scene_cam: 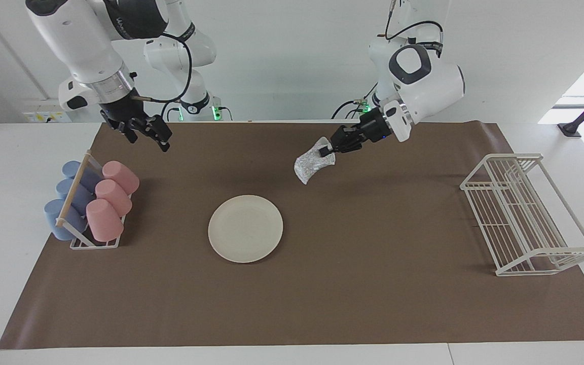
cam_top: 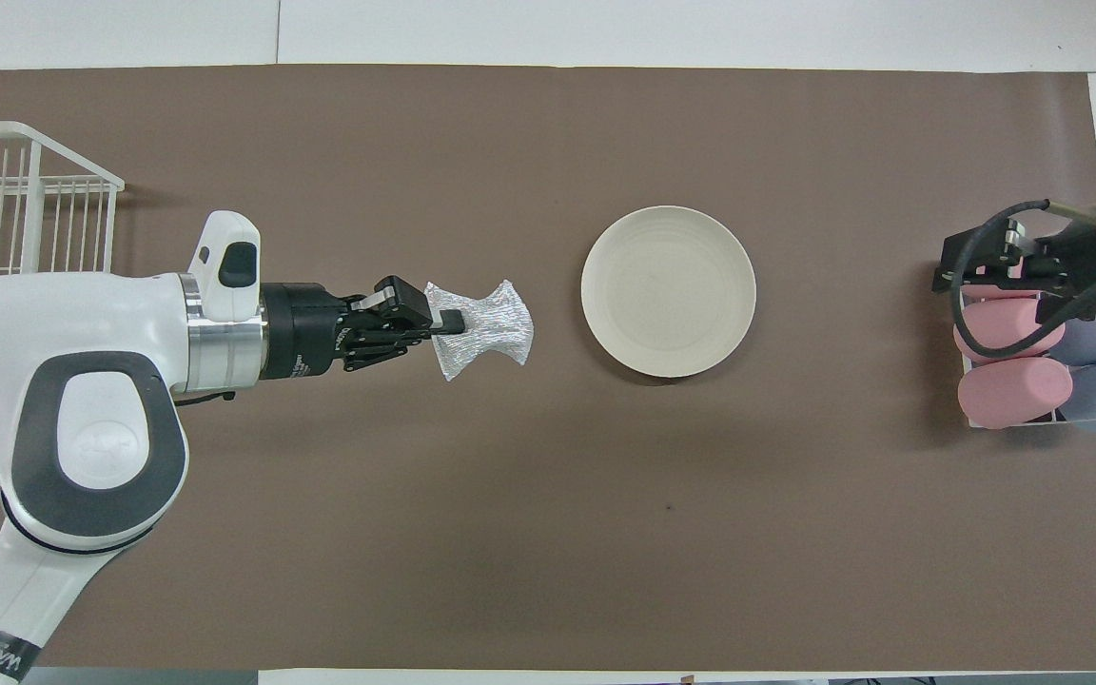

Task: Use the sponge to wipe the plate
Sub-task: 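Withdraw the right gripper to rest while the left gripper holds the sponge, then lower the sponge into the wire rack with the left gripper and release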

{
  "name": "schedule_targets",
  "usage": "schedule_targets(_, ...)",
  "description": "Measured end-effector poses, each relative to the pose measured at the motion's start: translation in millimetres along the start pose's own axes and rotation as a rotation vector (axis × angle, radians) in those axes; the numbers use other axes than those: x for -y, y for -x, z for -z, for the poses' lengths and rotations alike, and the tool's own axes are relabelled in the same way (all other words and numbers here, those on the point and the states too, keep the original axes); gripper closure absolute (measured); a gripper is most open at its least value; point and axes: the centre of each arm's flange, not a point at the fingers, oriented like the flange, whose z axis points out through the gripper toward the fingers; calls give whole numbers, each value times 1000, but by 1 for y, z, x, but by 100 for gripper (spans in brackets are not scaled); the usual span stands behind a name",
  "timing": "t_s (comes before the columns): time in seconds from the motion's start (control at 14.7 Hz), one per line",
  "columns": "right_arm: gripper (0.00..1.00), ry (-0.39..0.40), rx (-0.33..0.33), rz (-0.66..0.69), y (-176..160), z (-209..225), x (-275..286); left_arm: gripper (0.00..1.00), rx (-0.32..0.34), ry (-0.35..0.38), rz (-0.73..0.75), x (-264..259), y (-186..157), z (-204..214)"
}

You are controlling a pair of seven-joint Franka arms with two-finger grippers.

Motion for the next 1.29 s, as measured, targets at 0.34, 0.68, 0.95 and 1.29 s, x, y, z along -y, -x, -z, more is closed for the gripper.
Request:
schedule_targets(0.34,0,12,-27,143,-5,2,-7,96,-25,-361,-71,54,-23,5)
schedule_targets(0.68,0,14,31,189,-2,-1,-31,96,-50,-705,-146,81,-41,39)
schedule_targets(0.95,0,15,28,201,-2,-1,-25,96,-72,-1020,-212,61,-55,73)
schedule_targets(1.29,0,15,29,206,-2,-1,-25,96,-104,-1402,-239,48,-55,65)
